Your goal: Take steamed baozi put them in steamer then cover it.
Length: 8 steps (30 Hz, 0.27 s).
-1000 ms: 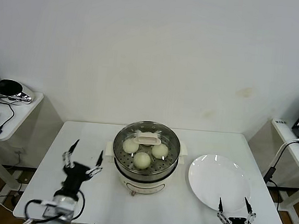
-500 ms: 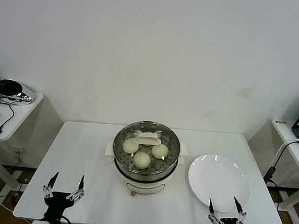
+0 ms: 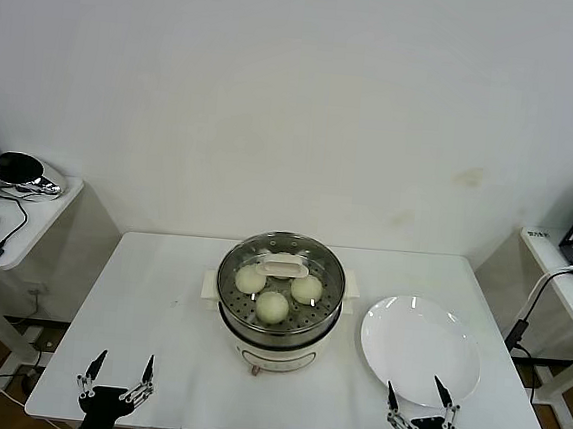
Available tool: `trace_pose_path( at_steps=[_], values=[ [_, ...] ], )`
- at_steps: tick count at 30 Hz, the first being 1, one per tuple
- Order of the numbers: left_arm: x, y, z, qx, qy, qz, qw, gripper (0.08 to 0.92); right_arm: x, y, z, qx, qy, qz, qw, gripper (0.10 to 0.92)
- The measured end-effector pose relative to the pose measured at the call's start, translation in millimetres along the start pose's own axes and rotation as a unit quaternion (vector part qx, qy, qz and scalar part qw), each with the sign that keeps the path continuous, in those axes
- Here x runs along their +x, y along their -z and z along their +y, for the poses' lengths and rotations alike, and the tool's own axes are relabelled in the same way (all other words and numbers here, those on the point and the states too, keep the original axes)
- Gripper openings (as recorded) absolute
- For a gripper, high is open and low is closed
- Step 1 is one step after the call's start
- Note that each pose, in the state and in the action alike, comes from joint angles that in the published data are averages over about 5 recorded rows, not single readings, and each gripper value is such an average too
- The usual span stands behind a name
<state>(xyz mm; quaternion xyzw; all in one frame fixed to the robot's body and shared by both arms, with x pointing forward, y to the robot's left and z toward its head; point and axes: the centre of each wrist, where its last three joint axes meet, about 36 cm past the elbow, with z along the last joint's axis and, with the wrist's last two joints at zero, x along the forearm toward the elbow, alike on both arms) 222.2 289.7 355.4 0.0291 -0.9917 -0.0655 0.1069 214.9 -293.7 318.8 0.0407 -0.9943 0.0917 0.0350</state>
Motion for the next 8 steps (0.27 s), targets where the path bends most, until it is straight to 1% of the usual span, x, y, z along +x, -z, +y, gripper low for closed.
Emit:
trace_pose_path(
  at_steps=[8],
  values=[
    [3.7,-6.0,4.0,-0.004,-0.011,0.005,1.0,0.823,-1.5,3.8,2.5,-0.006,0.009,0.002,1.0,0.823]
  ],
)
